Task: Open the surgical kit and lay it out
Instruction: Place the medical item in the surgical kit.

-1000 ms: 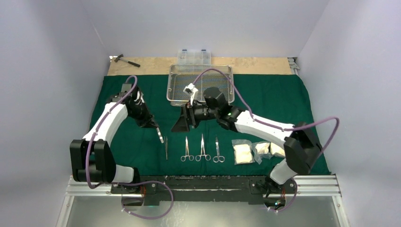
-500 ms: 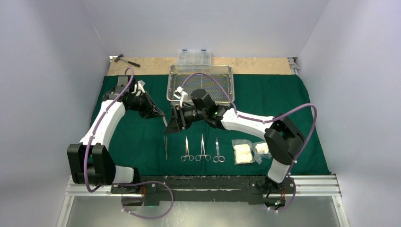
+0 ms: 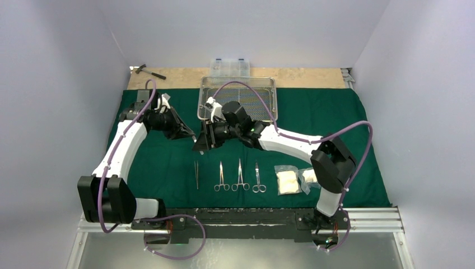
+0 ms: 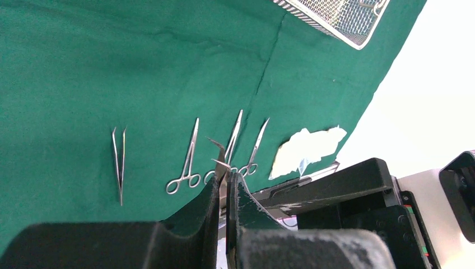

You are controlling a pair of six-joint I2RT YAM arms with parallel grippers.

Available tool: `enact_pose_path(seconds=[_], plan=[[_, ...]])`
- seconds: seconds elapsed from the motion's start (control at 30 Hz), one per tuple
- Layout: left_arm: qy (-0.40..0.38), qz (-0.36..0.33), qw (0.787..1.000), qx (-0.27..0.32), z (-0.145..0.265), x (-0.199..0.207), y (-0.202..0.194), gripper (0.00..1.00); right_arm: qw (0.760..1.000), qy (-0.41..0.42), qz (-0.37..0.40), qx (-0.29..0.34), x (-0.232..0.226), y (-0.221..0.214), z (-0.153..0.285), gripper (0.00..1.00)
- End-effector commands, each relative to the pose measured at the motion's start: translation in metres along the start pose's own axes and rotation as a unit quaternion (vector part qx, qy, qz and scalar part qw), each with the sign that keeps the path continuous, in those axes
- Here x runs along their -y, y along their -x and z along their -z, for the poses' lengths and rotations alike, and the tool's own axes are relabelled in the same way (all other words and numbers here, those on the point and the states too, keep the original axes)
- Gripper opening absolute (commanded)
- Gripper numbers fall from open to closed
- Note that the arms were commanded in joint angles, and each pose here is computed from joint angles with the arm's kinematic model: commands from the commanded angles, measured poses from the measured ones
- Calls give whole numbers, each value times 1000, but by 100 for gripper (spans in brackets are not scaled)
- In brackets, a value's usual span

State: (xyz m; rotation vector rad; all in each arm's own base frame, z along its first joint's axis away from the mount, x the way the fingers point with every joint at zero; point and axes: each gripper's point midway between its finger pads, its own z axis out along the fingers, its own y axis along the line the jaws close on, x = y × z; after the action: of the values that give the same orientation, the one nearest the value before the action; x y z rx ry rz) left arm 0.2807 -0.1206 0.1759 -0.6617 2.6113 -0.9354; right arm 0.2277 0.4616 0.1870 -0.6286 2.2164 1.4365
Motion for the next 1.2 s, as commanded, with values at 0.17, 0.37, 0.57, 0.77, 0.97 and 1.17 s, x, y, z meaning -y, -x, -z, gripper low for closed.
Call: enact_pose_path(seconds=[0.17,0.37,0.57,0.77,0.97,1.17], plan=[[-12,-12,1000,24,9,11,13,0,994,-18,40,100,-17,37,28,58],[-22,-11,999,21,10,17,13,0,997,18,35,59,-22,24,16,59],[-34,-12,999,15,14,23,9,0,998,-11,20,50,-7,21,8,60],[-38,-11,999,11,15,23,6,0,999,31,23,31,-20,18,2,46],[-56,-8,998,13,17,32,9,0,996,86,-3,7,-37,11,0,26],[-66,-11,998,18,25,41,9,0,997,76,-30,5,-35,12,0,4]])
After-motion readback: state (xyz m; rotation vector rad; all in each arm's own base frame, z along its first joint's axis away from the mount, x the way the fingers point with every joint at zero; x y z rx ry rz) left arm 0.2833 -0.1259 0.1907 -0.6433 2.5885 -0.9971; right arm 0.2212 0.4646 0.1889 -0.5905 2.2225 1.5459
